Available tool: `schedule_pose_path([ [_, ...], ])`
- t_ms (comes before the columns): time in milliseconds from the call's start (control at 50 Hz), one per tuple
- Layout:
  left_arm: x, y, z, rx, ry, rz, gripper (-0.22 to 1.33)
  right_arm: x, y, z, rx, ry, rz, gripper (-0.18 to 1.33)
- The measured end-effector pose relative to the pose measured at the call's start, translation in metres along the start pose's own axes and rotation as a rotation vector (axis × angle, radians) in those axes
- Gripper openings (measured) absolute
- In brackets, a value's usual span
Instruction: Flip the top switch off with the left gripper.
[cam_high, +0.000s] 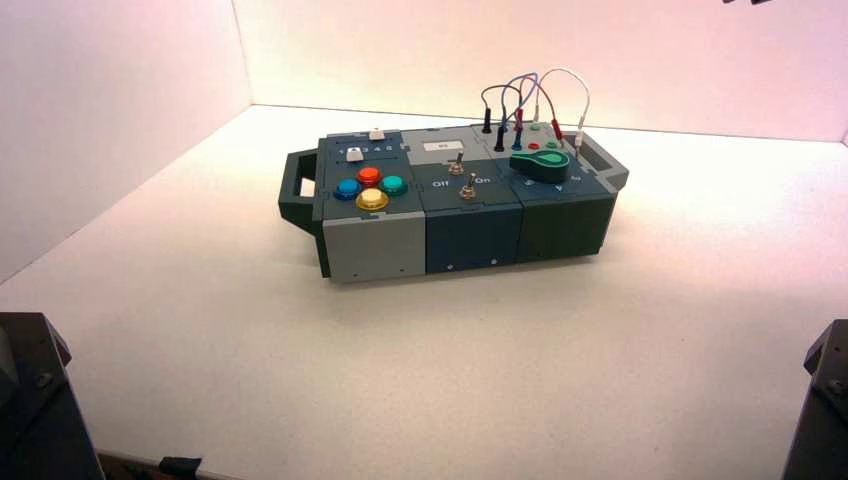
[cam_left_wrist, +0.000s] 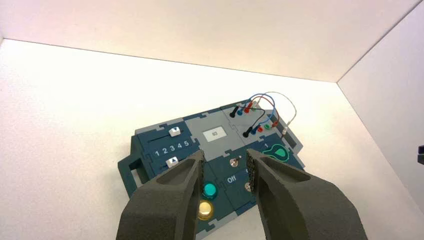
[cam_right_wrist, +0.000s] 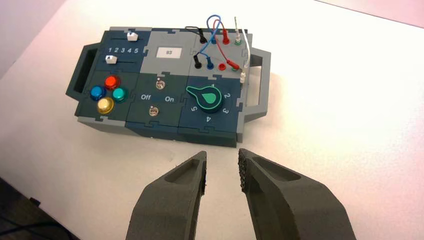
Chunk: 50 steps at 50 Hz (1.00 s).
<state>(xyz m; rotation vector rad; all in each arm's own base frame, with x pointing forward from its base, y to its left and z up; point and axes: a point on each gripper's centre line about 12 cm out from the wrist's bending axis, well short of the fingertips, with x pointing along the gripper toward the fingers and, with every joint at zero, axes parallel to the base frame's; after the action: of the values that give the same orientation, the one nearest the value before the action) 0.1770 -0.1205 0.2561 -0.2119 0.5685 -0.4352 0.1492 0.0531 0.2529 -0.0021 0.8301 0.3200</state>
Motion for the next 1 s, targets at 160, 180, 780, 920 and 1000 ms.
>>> schedule_pose_path([
  [160, 0.0, 0.0, 0.0, 0.0, 0.0, 0.0, 0.93, -0.0013, -0.0001, 0.0004, 0.0, -0.005, -0.001, 0.75],
  [180, 0.0, 0.0, 0.0, 0.0, 0.0, 0.0, 0.93, -0.0016, 0.0002, 0.0002, -0.001, -0.005, 0.001, 0.75],
  [780, 0.0043, 0.002, -0.0025, 0.001, 0.02, 0.015, 0.93, -0.0013, 0.0, -0.0018, 0.0, 0.014, 0.0, 0.77],
  [920, 0.0053, 0.0048, -0.0028, -0.004, 0.025, 0.03, 0.93, -0.0019, 0.0003, -0.0015, -0.001, 0.012, 0.001, 0.77],
  [1000, 0.005, 0.0056, -0.0026, -0.005, 0.025, 0.034, 0.93, -0.0019, 0.0004, -0.0012, -0.001, 0.014, 0.001, 0.77],
])
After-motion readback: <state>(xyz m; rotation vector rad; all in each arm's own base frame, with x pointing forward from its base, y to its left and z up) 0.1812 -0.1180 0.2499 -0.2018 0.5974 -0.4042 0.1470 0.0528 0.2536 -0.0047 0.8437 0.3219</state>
